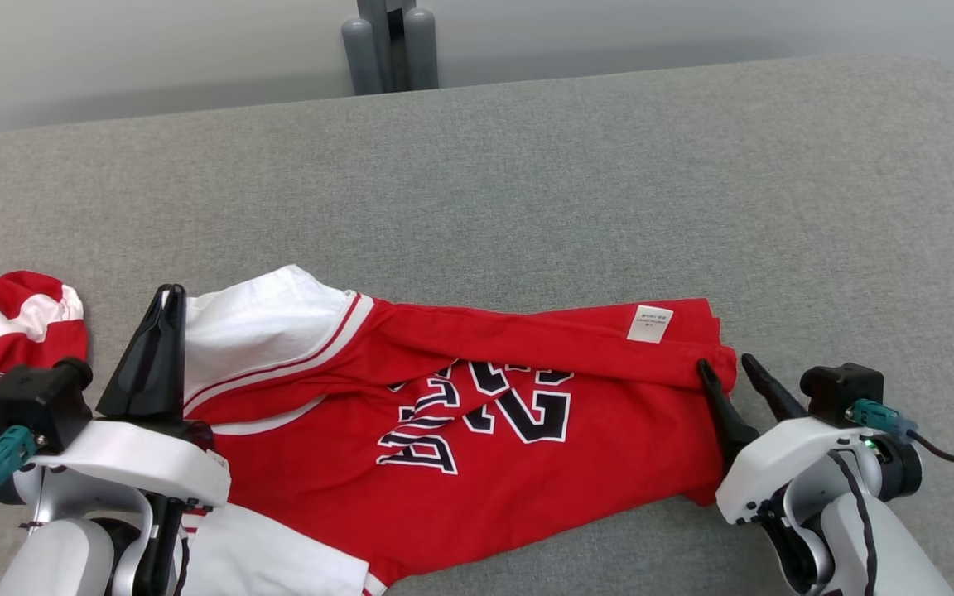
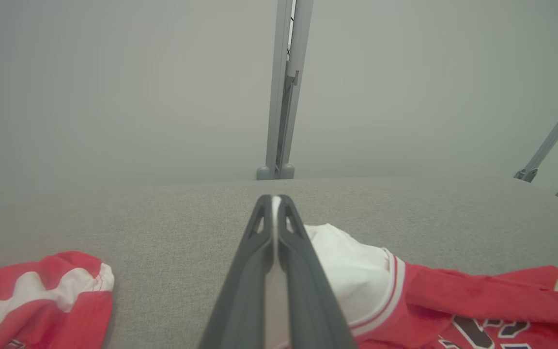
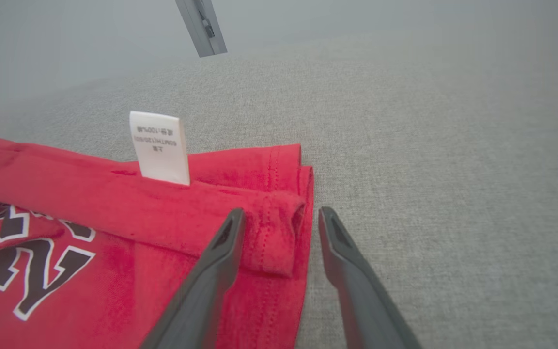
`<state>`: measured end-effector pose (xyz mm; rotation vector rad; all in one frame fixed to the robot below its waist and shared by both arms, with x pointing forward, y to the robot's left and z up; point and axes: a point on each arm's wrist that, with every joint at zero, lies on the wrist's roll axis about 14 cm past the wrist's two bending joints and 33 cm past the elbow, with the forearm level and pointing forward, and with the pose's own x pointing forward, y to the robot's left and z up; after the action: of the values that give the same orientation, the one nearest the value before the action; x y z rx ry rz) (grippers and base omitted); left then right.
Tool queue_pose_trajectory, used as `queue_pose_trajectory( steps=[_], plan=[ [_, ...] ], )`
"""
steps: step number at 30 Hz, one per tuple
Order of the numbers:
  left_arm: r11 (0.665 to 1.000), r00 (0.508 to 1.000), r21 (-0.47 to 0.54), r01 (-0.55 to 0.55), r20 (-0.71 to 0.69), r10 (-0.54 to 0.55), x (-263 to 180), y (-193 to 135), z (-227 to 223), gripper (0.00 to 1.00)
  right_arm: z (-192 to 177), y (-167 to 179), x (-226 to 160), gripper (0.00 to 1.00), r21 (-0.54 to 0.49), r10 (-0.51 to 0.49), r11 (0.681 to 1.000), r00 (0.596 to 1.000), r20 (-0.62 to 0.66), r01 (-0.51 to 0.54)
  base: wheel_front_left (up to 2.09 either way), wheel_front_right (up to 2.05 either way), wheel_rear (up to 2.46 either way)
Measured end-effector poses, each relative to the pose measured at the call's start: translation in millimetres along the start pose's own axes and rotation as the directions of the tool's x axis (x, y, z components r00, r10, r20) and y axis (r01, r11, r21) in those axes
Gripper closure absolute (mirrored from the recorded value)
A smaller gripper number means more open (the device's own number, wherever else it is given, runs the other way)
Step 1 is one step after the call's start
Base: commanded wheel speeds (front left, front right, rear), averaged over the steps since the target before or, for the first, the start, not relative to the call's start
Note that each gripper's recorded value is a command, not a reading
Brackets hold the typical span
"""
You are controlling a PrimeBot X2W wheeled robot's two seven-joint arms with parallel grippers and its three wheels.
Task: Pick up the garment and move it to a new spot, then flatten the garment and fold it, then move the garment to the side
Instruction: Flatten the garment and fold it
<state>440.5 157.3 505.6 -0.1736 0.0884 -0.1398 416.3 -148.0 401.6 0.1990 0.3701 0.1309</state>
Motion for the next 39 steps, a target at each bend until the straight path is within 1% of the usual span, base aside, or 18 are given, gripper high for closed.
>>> queue_pose_trajectory(
  steps=[1,2,3,4,5,10,12,14,15,16,22,23,24,29,31,34,37,39],
  plan=[
    [1.0,1.0,0.0,-0.001,-0.001,0.001,-1,0,0,1.0,-1,1,2,0.29,0.004,0.003,1.0,1.0,-0.005,-0.003,0.0,0.0,0.0],
    [1.0,1.0,0.001,-0.003,-0.002,0.003,-2,1,0,1.0,-2,3,3,0.44,0.009,0.007,1.0,1.0,-0.009,-0.007,0.0,0.0,0.0],
    [1.0,1.0,0.001,-0.004,-0.002,0.004,-3,1,0,1.0,-3,4,5,0.55,0.01,0.012,1.0,1.0,-0.012,-0.012,0.0,0.0,0.0],
    [1.0,1.0,0.001,-0.008,-0.002,0.008,-3,2,0,1.0,-3,6,7,0.71,0.01,0.017,1.0,1.0,-0.014,-0.017,0.0,0.0,0.0],
    [1.0,1.0,0.002,-0.01,-0.004,0.01,-4,3,-1,1.0,-2,8,8,1.0,0.006,0.025,1.0,1.0,-0.011,-0.025,0.0,0.0,0.0],
    [1.0,0.999,0.002,-0.031,0.021,0.031,-8,8,6,1.0,17,10,14,1.0,-0.034,0.032,0.999,0.998,0.059,-0.03,0.0,0.0,0.0],
    [1.0,0.997,0.002,-0.031,0.071,0.03,-10,9,20,1.0,41,6,12,1.0,-0.067,0.024,0.998,0.989,0.149,-0.014,0.0,0.0,0.0],
    [1.0,0.995,0.008,-0.027,0.092,0.026,-10,9,26,1.0,52,4,10,1.0,-0.078,0.021,0.997,0.982,0.186,-0.007,0.0,0.0,0.0],
    [1.0,0.989,0.016,-0.003,0.151,0.0,-8,5,47,1.0,80,2,7,1.0,-0.097,0.018,0.995,0.962,0.274,0.009,0.0,0.0,0.0],
    [1.0,0.982,0.027,0.012,0.19,-0.017,-6,1,62,1.0,95,1,4,1.0,-0.104,0.016,0.994,0.948,0.317,0.018,0.0,0.0,0.0],
    [0.989,0.916,0.091,0.117,0.374,-0.143,-6,-24,147,1.0,171,2,-23,1.0,-0.155,0.046,0.987,0.858,0.512,0.04,0.0,0.0,0.0],
    [0.989,0.916,0.091,0.117,0.374,-0.143,-6,-24,147,1.0,171,2,-23,1.0,-0.155,0.046,0.987,0.858,0.512,0.04,0.0,0.0,0.0],
    [0.986,0.903,0.106,0.132,0.397,-0.164,-8,-29,161,1.0,184,3,-28,1.0,-0.166,0.054,0.985,0.844,0.534,0.042,0.0,0.0,0.0],
    [0.967,0.836,0.109,0.23,0.487,-0.254,-20,-55,221,1.0,250,13,-57,1.0,-0.206,0.105,0.978,0.757,0.645,0.04,0.0,0.0,0.0],
    [0.96,0.814,0.146,0.24,0.509,-0.281,-24,-61,241,1.0,275,20,-69,1.0,-0.205,0.127,0.978,0.72,0.682,0.022,0.0,0.0,0.0],
    [0.949,0.79,0.194,0.248,0.527,-0.314,-28,-70,265,1.0,306,36,-85,1.0,-0.173,0.165,0.983,0.674,0.72,-0.056,0.0,0.0,0.0],
    [0.943,0.772,0.242,0.228,0.545,-0.326,-33,-71,286,1.0,334,34,-102,1.0,-0.207,0.187,0.977,0.639,0.746,-0.043,0.0,0.0,0.0],
    [0.939,0.762,0.259,0.226,0.554,-0.336,-35,-74,297,1.0,347,33,-108,1.0,-0.212,0.189,0.977,0.626,0.757,-0.04,0.0,0.0,0.0]
  ],
)
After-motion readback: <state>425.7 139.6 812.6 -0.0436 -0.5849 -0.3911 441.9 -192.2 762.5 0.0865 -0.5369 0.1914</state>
